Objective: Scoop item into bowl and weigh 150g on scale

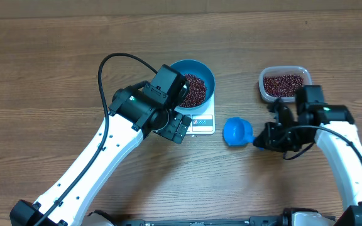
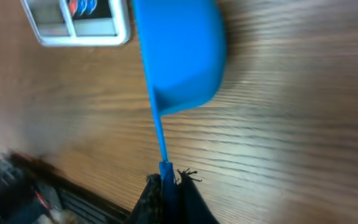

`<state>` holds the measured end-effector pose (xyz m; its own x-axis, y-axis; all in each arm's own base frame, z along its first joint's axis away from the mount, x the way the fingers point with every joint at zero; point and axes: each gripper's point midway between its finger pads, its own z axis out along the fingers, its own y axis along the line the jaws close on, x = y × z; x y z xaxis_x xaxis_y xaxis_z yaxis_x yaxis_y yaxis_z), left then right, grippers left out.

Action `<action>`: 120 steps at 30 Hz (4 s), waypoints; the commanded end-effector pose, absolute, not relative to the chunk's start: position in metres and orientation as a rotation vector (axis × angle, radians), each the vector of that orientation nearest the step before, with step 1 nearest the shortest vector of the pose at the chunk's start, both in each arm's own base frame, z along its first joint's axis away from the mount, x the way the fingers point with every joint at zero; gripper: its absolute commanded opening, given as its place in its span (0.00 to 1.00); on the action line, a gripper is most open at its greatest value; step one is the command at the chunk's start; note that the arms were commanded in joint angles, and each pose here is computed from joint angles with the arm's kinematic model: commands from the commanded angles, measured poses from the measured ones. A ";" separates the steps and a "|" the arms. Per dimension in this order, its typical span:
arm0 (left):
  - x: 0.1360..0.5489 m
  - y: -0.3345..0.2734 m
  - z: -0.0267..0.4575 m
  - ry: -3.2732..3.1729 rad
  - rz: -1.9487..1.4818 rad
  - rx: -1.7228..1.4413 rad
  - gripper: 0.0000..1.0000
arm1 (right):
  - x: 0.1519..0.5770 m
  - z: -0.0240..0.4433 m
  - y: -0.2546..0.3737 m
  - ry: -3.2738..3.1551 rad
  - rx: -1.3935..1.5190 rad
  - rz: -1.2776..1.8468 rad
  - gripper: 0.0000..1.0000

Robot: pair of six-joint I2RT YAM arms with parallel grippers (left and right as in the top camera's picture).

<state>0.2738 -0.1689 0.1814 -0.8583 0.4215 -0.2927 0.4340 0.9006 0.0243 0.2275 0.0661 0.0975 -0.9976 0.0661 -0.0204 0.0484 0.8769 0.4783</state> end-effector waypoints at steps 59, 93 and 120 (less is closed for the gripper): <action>0.275 -0.169 0.182 2.777 -0.069 0.625 1.00 | 0.263 0.227 0.095 2.683 -0.266 0.371 1.00; 0.216 -0.089 0.265 2.326 -0.348 0.195 1.00 | 0.263 0.227 0.095 2.683 -0.266 0.371 1.00; 0.243 -0.008 0.160 1.612 -0.469 -0.496 1.00 | 0.263 0.227 0.095 2.683 -0.266 0.371 1.00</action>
<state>0.2384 -0.0288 0.1676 -0.1583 -0.5369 -0.8287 0.0335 0.8359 -0.5479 0.2598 0.0939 0.2152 -0.9119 -0.1235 -0.3913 -0.2254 0.9476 0.2263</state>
